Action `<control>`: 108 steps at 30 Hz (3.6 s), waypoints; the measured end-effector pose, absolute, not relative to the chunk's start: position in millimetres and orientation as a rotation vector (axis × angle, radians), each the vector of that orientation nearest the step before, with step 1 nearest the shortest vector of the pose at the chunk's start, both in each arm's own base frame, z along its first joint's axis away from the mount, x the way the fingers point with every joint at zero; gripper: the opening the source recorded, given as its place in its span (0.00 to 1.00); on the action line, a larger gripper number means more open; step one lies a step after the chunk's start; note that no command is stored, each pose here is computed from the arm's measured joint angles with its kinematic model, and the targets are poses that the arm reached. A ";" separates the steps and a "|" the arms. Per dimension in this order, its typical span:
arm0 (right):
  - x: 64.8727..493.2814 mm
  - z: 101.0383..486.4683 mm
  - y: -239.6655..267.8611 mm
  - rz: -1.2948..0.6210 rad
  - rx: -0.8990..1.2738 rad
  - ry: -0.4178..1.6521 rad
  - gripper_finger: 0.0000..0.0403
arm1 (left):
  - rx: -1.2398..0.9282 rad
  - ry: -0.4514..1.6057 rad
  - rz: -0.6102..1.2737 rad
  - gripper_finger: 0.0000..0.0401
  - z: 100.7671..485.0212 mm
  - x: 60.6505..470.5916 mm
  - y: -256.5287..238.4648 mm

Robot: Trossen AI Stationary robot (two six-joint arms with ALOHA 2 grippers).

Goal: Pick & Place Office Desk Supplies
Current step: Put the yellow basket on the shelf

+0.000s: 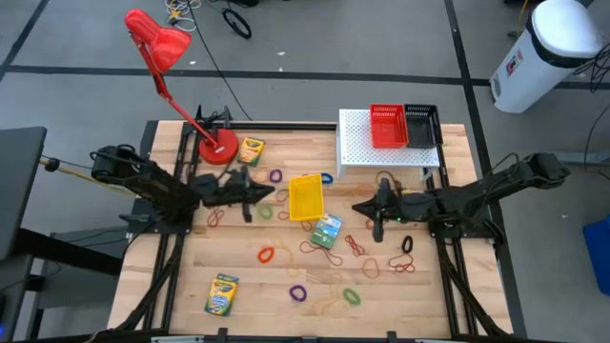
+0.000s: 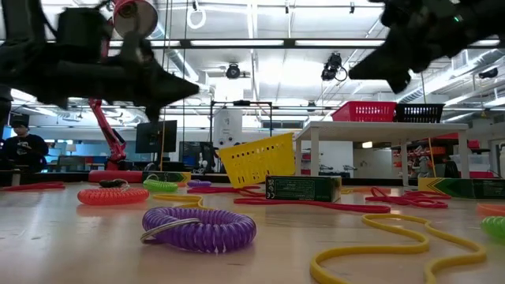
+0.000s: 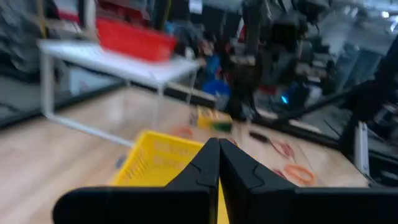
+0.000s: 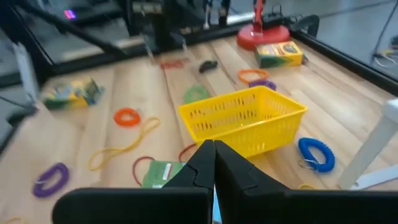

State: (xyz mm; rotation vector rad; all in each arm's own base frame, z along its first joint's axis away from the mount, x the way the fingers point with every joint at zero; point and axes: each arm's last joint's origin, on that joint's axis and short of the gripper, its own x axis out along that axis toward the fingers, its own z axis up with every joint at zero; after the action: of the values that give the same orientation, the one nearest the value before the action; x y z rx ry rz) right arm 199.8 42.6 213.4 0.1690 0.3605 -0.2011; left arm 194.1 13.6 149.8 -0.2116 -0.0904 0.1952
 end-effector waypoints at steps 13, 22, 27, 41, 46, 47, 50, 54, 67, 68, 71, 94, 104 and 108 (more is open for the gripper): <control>311.6 247.2 64.1 -0.217 0.107 0.799 0.07 | -0.002 -0.083 0.246 0.02 149.3 191.0 13.4; 385.0 240.2 68.0 -0.127 -0.073 1.059 0.22 | 0.132 -0.109 0.259 0.02 162.0 205.6 14.5; 410.4 223.6 69.4 -0.111 -0.206 1.182 0.25 | 0.144 -0.069 0.257 0.02 158.5 206.5 14.5; 429.0 197.2 58.7 -0.154 -0.296 1.323 0.24 | 0.108 0.050 0.186 0.02 146.2 207.1 12.3; 429.0 197.7 57.9 -0.188 -0.333 1.317 0.22 | 0.114 0.049 0.193 0.02 146.4 207.1 12.5; 428.8 197.7 58.8 -0.173 -0.351 1.320 0.22 | 0.120 0.049 0.193 0.02 146.4 207.1 12.5; 427.7 197.5 61.4 -0.135 -0.401 1.332 0.26 | 0.126 0.034 0.194 0.02 147.9 207.0 12.5; 426.0 197.1 57.3 -0.111 -0.441 1.362 0.33 | 0.125 0.014 0.195 0.02 149.8 207.0 12.5; 419.3 167.5 35.1 -0.085 -0.516 1.413 0.19 | 0.121 0.020 0.194 0.02 149.2 207.0 12.5; 419.7 167.8 36.6 -0.095 -0.539 1.405 0.15 | 0.122 0.020 0.194 0.02 149.2 207.0 12.5; 420.1 174.7 43.0 -0.115 -0.598 1.380 0.04 | 0.132 0.017 0.195 0.02 149.5 207.0 12.5; 370.2 333.9 -37.2 -0.286 -0.377 1.364 0.03 | 0.138 0.015 0.195 0.02 149.8 207.0 12.5; 353.9 328.2 -90.0 -0.272 -0.360 1.508 0.05 | 0.135 0.015 0.195 0.02 149.7 207.0 12.5; 350.5 327.8 -99.7 -0.255 -0.336 1.523 0.05 | 0.135 0.016 0.195 0.02 149.7 207.0 12.5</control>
State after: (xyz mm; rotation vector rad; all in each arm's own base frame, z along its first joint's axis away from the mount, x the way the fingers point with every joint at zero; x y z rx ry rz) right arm 350.5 -99.7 327.8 -0.3360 1.5225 -0.2547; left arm 207.0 12.5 149.7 0.1349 0.0157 0.1949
